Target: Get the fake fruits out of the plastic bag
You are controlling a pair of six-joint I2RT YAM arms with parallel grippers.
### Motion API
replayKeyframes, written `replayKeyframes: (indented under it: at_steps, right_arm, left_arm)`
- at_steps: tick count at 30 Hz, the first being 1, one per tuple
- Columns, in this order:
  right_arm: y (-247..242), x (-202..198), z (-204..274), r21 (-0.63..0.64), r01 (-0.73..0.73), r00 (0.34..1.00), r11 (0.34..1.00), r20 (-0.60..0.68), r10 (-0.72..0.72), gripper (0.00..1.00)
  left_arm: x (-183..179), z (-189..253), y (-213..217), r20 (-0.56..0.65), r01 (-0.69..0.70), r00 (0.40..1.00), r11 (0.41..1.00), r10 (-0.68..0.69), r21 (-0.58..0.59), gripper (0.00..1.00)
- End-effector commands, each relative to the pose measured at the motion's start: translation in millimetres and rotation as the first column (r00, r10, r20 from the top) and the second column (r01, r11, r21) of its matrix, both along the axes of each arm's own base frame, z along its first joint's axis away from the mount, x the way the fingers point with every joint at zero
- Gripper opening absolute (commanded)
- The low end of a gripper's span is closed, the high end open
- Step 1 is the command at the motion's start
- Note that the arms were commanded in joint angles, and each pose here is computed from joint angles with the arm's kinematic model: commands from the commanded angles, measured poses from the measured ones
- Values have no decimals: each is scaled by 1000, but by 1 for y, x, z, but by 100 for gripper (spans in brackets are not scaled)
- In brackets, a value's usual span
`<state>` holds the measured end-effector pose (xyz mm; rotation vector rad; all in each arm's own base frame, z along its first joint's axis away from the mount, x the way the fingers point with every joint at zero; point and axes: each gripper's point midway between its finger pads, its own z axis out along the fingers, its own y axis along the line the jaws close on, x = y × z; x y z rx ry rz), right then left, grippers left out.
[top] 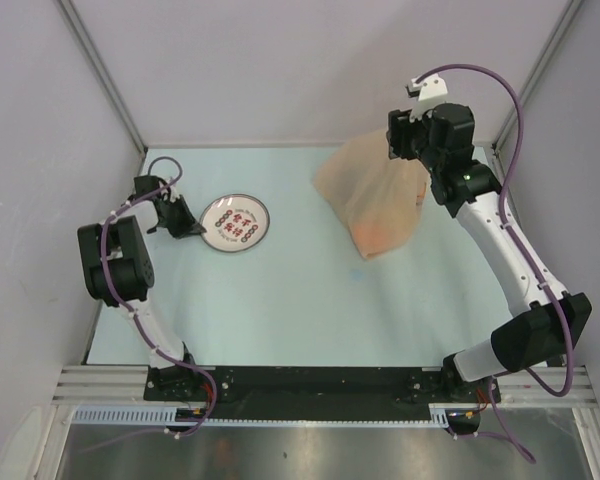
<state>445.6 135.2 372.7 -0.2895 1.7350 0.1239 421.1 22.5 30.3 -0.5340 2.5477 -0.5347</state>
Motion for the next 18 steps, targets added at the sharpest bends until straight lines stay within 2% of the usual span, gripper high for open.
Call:
replayKeyframes:
  at_steps: [1,4,6,9,12,15,18]
  right_arm:
    - [-11,-5,13,18,7,999,1000,38,-7,64]
    - [-14,-3,10,13,6,999,1000,37,-6,64]
    - [-15,-3,9,11,4,999,1000,39,-4,64]
    - [-19,-2,4,7,5,1000,1000,31,-5,64]
    - [-25,-3,4,3,17,999,1000,30,-17,64]
    - [-32,-4,2,1,27,999,1000,24,-27,64]
    - [-37,-6,1,5,36,999,999,19,-36,64]
  left_arm:
    - [-24,4,-39,31,142,990,976,-139,-165,0]
    - [-54,-9,-67,-64,283,951,936,-302,-211,0]
    - [-75,-10,-94,-81,407,896,881,-436,-242,0]
    - [-101,-14,-119,-47,567,810,801,-585,-192,0]
    - [-136,-11,-167,-27,779,619,619,-785,-101,0]
    - [-161,-16,-190,-28,870,489,490,-872,-54,0]
    - [-181,-21,-209,-38,904,420,422,-907,-68,0]
